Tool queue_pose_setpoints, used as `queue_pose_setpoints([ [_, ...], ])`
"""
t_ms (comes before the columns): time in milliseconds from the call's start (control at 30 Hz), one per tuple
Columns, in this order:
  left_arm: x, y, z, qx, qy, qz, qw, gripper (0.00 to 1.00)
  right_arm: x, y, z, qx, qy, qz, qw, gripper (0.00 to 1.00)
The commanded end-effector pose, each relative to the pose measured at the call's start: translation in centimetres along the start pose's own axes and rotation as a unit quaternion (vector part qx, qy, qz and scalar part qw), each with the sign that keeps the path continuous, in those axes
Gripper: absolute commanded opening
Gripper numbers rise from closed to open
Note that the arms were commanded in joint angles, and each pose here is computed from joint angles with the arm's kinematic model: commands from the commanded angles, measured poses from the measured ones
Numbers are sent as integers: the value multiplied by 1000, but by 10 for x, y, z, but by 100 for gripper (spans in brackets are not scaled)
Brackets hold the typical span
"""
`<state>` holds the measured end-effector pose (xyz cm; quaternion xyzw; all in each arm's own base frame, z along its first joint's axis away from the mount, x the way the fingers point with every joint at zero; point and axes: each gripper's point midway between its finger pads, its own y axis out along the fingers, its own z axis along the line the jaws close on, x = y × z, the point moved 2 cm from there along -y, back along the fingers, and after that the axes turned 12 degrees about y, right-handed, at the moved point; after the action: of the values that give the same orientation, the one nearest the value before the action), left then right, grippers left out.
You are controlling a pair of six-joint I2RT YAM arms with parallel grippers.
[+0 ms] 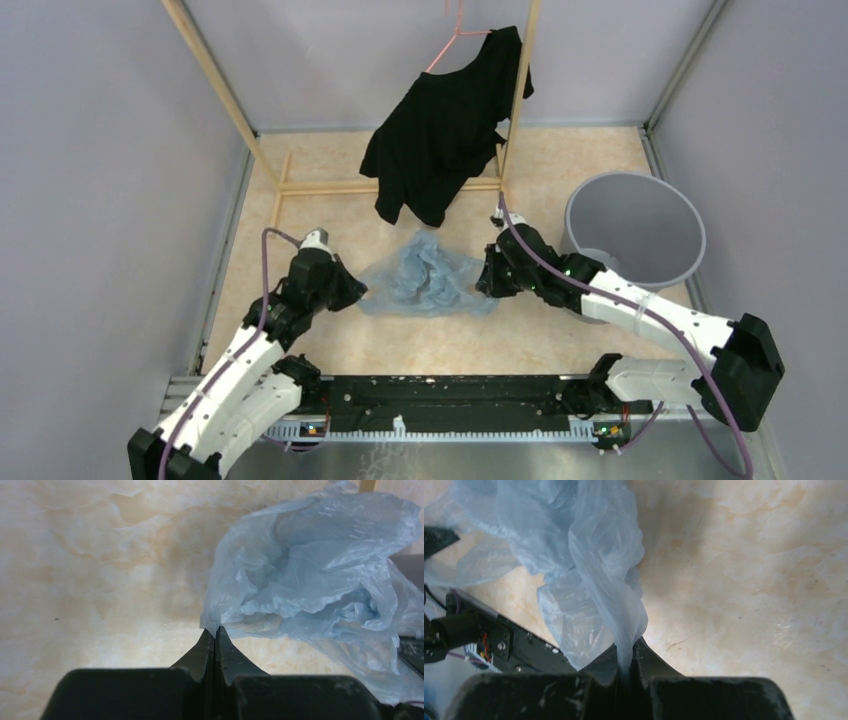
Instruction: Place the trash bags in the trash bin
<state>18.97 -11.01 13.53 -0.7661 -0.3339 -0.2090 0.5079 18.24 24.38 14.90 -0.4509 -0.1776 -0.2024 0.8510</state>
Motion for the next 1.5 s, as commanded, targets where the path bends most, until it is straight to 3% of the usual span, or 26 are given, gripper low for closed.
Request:
queue_pose_setpoints([
  [0,56,-2,-77,-135,16,-7,991,0,66,-10,11,11,34,-44,998,0],
  [67,113,-19,-139,-221,78,-6,972,0,118,-46,38,29,11,-78,996,0],
  [100,152,-46,-171,-258,106,-31,960,0,157,-83,68,51,-23,-134,989,0],
  [167,216,-123,-233,-314,166,-143,924,0,193,-174,128,90,-95,-234,963,0],
  [233,229,-204,-278,-376,210,-251,867,0,188,-255,186,184,-162,-318,916,0],
  [267,230,-224,-280,-394,209,-280,850,0,176,-274,201,237,-184,-325,897,0],
  [300,225,-226,-274,-397,201,-290,847,0,166,-282,207,279,-192,-325,883,0],
  [367,198,-186,-247,-357,179,-271,876,0,145,-244,187,268,-190,-313,891,0],
  [400,164,-128,-217,-290,168,-232,913,0,124,-193,159,222,-183,-288,913,0],
  [467,95,-50,-160,-187,129,-139,964,0,83,-111,103,140,-174,-235,946,0],
  [567,-14,11,-95,-120,95,23,988,0,13,-30,47,79,-183,-109,974,0],
  [633,-41,14,-82,-125,86,59,987,0,-3,-24,45,89,-181,-72,977,0],
  [700,-14,-5,-101,-165,99,15,981,0,20,-50,63,104,-180,-109,972,0],
  [833,131,-121,-184,-264,166,-175,934,0,106,-155,127,162,-193,-231,940,0],
  [967,203,-217,-206,-288,174,-257,906,0,149,-233,153,193,-188,-303,914,0],
  [1033,202,-217,-188,-265,150,-282,910,0,147,-232,144,196,-178,-323,909,0],
  [1100,172,-172,-156,-212,110,-261,935,0,133,-195,118,150,-168,-307,925,0],
  [1200,78,-84,-111,-154,93,-126,976,0,73,-107,77,125,-149,-180,964,0],
  [1300,10,-49,-68,-96,68,-22,993,0,20,-58,43,118,-99,-92,984,0],
  [1367,14,-56,-65,-105,71,-41,991,0,17,-59,41,125,-91,-93,984,0],
  [1467,73,-97,-103,-168,95,-134,972,0,66,-98,71,139,-118,-161,970,0],
])
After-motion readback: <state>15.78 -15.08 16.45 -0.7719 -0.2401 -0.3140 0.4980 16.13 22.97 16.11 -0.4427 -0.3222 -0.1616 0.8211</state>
